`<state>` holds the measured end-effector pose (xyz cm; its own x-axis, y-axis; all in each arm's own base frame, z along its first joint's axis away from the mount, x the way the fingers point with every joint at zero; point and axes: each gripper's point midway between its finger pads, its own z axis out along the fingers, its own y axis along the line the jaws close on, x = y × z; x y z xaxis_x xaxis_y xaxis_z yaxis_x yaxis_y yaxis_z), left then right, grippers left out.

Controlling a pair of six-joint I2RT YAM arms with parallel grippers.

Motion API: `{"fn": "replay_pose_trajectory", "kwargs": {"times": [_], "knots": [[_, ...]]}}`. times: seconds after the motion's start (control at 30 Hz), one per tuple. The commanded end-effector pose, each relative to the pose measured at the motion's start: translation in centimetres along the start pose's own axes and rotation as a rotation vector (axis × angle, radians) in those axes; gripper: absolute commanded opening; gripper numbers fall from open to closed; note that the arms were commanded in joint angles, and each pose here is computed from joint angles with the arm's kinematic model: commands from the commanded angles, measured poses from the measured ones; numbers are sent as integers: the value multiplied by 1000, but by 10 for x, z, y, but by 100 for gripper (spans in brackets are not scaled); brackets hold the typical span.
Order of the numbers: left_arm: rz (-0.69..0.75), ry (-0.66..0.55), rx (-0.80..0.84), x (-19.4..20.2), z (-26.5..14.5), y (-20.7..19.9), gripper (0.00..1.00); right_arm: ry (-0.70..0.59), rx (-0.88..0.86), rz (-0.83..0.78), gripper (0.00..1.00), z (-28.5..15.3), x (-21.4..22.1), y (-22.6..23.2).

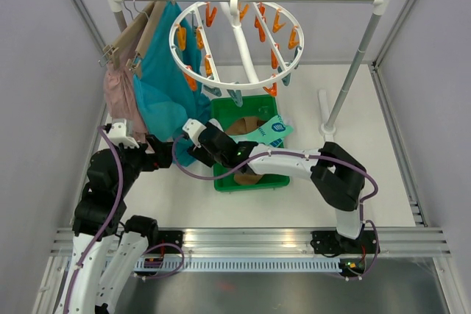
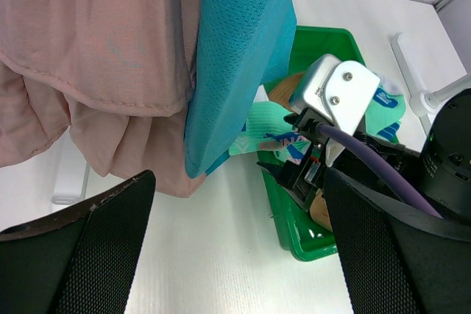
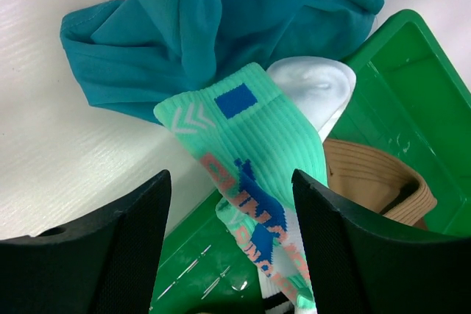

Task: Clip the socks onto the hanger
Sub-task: Pick up the sock from the bin.

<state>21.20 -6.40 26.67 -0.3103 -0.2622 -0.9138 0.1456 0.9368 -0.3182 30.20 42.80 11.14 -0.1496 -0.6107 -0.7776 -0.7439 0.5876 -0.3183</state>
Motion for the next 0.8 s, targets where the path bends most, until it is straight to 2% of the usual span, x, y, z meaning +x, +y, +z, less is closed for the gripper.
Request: {"fn": "replay_pose_trajectory", "kwargs": {"times": [0.0,0.43,0.77], "knots": [[-19,-2,16,-1,3,-3,100,-17,-21,-36,73,2,-13,9],[-19,3,16,0,3,-3,100,21,33,-89,70,21,-6,6],[-19,1,15,-1,3,-3,100,39,56,-130,52,30,-3,5]]}}
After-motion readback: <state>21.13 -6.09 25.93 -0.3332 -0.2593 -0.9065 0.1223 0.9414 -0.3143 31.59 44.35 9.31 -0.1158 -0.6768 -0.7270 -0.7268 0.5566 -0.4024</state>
